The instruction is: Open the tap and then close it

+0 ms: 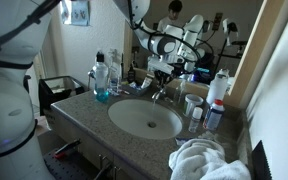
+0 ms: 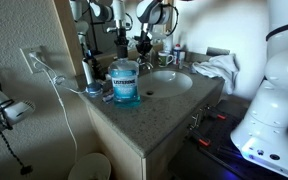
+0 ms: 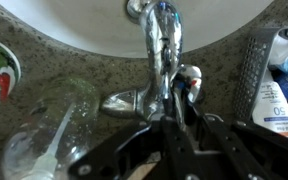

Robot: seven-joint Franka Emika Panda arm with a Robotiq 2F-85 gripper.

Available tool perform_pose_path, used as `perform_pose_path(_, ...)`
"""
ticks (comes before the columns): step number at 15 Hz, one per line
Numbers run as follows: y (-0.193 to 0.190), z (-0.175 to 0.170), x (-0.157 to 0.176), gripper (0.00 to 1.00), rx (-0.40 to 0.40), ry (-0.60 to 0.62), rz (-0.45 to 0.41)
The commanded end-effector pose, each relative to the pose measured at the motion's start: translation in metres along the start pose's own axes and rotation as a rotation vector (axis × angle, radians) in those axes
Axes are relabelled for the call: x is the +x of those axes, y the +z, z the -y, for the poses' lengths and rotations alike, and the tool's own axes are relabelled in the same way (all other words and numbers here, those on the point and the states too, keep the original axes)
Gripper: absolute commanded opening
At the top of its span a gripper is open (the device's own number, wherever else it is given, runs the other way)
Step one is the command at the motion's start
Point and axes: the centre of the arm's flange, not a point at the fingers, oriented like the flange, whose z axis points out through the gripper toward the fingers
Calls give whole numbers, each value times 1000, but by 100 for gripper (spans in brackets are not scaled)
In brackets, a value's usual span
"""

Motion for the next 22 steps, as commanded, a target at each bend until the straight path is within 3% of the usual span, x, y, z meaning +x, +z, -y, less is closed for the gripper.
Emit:
perform_pose_path(1,-7,-18,-61,5,-62,-36,138)
perform_pose_path(22,-2,-4,-65,5,-221,-150,108)
